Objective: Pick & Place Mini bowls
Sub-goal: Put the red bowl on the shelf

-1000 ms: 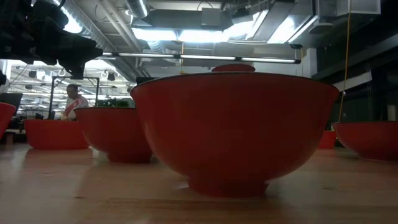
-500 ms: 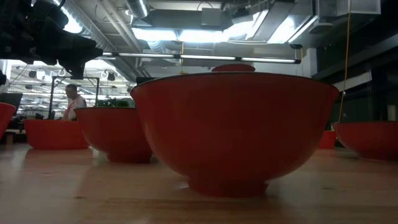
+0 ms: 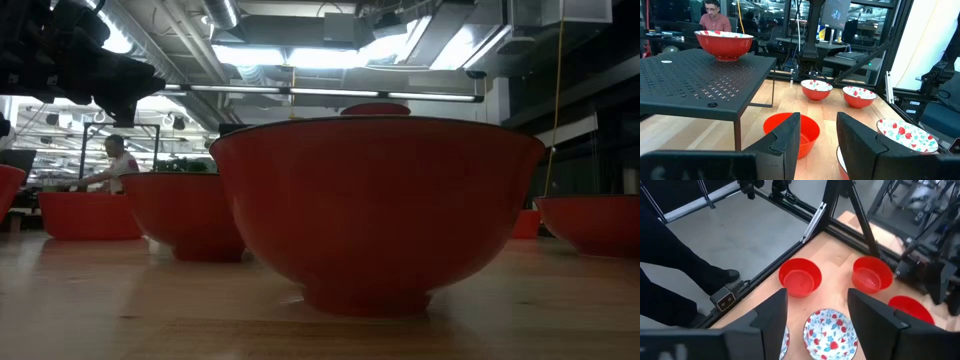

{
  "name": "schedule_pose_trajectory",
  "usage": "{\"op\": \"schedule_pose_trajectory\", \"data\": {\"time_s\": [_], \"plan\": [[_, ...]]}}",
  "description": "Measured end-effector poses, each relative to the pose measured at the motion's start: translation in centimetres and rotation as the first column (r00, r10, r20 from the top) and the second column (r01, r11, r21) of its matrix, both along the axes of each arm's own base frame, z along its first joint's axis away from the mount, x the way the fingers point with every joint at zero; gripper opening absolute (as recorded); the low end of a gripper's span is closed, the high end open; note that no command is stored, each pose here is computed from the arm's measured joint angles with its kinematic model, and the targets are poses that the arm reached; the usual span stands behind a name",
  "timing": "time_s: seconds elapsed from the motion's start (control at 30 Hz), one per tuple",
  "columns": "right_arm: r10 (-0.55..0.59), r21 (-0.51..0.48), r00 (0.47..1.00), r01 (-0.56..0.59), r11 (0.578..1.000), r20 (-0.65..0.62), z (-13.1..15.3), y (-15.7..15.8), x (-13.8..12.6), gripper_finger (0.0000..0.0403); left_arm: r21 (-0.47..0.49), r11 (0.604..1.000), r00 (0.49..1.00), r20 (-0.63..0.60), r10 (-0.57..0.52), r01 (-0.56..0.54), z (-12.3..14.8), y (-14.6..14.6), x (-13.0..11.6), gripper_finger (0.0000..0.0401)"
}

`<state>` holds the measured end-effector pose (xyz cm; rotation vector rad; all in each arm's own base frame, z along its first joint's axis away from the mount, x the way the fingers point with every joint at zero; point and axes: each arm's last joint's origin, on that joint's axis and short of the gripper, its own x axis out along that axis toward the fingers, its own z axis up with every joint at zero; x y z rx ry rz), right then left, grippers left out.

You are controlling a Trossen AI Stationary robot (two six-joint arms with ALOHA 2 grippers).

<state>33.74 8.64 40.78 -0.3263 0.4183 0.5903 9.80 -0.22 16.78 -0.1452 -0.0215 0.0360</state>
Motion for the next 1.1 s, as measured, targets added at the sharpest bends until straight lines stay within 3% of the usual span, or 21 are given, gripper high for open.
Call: {"op": "schedule_pose_trajectory", "data": {"time_s": [0.23, 0.5, 0.63, 0.77, 1.1], "plan": [[-0.129, 0.068, 0.989, 0.134, 0.989, -0.077, -0.2, -0.2, 0.0, 0.0206, 0.000, 1.000, 1.000, 0.000, 0.000, 0.000, 0.0, 0.0, 0.0, 0.0123], [-0.239, -0.018, 0.968, 0.238, 0.971, -0.083, -0.6, -0.3, -0.1, 0.0207, 0.000, 1.000, 1.000, 0.000, 0.000, 0.000, 0.0, 0.0, 0.0, 0.0123], [-0.239, -0.099, 0.967, 0.231, 0.968, -0.085, -1.4, 0.0, 0.3, 0.0207, 0.000, 1.000, 1.000, 0.000, 0.000, 0.000, 0.0, 0.0, 0.0, 0.0123], [-0.240, -0.110, 0.965, 0.228, 0.967, -0.109, -1.8, 0.1, 0.4, 0.0207, 0.000, 1.000, 1.000, 0.000, 0.000, 0.000, 0.0, 0.0, 0.0, 0.0123], [-0.240, -0.206, 0.936, 0.190, 0.960, -0.255, -4.5, 1.0, 0.8, 0.0207, 0.000, 1.000, 1.000, -0.002, -0.001, 0.001, 0.0, 0.0, 0.0, 0.0123]]}}
